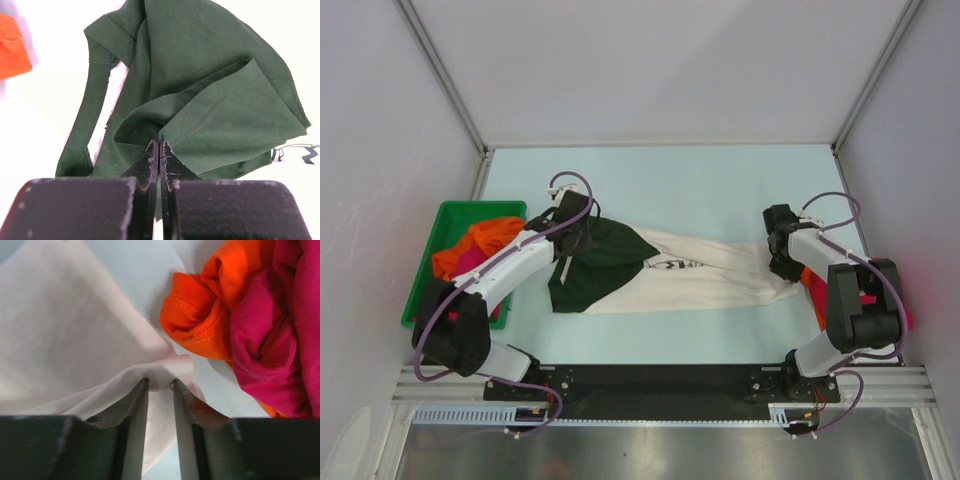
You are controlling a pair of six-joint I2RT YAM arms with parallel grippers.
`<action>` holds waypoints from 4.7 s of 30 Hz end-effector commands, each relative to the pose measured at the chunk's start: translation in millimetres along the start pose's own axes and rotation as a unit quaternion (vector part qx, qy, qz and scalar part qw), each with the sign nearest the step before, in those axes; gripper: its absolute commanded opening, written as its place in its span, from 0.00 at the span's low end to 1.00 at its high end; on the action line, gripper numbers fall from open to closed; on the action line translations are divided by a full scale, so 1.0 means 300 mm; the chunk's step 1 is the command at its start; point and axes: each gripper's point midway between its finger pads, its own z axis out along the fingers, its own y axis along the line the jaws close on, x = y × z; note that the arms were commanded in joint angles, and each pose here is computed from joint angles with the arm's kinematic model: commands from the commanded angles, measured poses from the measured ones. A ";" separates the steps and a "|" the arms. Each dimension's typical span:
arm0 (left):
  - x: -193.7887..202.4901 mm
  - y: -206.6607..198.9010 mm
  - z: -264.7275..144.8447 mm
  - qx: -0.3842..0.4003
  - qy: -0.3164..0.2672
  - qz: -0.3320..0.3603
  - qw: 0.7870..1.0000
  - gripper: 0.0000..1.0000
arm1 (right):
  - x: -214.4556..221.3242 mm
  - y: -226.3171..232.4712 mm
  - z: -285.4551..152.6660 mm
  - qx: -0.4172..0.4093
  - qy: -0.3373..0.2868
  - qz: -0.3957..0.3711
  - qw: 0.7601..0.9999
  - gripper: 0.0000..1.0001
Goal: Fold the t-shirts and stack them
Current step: Fold the other side of the tshirt into a rectangle
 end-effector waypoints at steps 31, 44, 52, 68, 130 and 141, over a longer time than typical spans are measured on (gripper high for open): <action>-0.099 -0.039 -0.058 0.020 -0.048 -0.011 0.999 0.00 | -0.098 0.039 -0.113 -0.023 -0.078 0.024 0.996 0.00; -0.199 0.036 -0.224 -0.001 -0.110 -0.029 0.994 0.00 | -0.283 0.013 -0.280 -0.044 -0.126 0.056 0.989 0.00; -0.157 0.103 -0.307 -0.004 -0.112 -0.036 0.993 0.00 | -0.245 -0.061 -0.264 -0.025 -0.110 0.059 0.992 0.00; 0.031 0.202 -0.328 -0.014 -0.060 -0.050 0.997 0.00 | -0.109 -0.123 -0.228 -0.010 -0.076 0.062 0.995 0.00; 0.092 0.119 -0.145 0.008 0.017 -0.075 0.997 0.60 | -0.088 -0.073 -0.147 -0.022 -0.054 0.071 0.996 0.56; -0.089 0.016 -0.186 0.052 -0.036 -0.079 0.995 0.78 | -0.192 0.087 -0.315 -0.097 -0.111 0.052 0.988 0.84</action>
